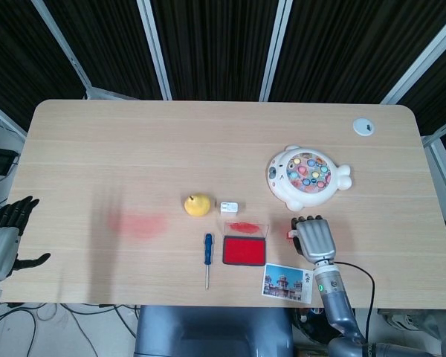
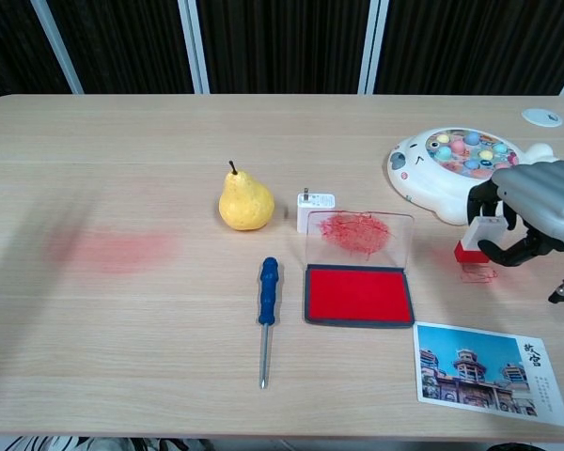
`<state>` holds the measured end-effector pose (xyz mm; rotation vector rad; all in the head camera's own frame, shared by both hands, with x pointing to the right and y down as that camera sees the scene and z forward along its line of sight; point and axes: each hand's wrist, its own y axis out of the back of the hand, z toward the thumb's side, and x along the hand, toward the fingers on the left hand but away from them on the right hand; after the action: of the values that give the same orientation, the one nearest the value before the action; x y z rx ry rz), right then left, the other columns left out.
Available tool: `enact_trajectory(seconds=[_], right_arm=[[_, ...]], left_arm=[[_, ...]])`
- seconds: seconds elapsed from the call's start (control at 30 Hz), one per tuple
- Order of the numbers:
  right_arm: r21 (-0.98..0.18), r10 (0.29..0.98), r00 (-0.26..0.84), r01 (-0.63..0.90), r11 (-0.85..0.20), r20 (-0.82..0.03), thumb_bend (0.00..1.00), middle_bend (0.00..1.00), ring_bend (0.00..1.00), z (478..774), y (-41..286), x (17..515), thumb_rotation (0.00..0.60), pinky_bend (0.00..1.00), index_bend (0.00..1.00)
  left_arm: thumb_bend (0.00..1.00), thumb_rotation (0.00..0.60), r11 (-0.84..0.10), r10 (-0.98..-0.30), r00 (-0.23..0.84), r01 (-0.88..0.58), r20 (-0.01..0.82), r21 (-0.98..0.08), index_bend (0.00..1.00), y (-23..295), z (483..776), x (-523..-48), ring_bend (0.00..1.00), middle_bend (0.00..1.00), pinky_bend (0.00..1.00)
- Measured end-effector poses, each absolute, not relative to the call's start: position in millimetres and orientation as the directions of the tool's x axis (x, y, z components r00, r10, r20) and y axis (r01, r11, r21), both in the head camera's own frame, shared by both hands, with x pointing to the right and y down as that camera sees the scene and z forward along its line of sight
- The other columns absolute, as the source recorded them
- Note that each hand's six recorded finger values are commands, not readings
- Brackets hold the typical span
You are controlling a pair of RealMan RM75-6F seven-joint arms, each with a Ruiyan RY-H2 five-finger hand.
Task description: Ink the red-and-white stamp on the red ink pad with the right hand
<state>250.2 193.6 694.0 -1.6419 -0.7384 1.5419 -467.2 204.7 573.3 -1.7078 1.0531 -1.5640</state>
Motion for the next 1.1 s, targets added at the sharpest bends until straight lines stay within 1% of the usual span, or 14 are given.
enact_trajectory(seconds=[0.37, 1.1], right_arm=[[-0.824, 0.817, 0.106, -0.072, -0.562, -0.567, 0.54, 0.53, 0.41, 714, 199, 246, 0.6, 0.46, 0.76], [-0.822, 0.817, 0.091, -0.081, -0.564, -0.57, 0.51, 0.48, 0.39, 718, 200, 248, 0.6, 0.44, 0.7]], left_arm=[[0.0, 0.6, -0.515, -0.852, -0.009, -0.166, 0.524, -0.841, 0.0, 204, 574, -469, 0.0, 0.0, 0.0], [0.0, 0.6, -0.515, -0.852, -0.01, -0.164, 0.523, -0.842, 0.0, 204, 574, -468, 0.0, 0.0, 0.0]])
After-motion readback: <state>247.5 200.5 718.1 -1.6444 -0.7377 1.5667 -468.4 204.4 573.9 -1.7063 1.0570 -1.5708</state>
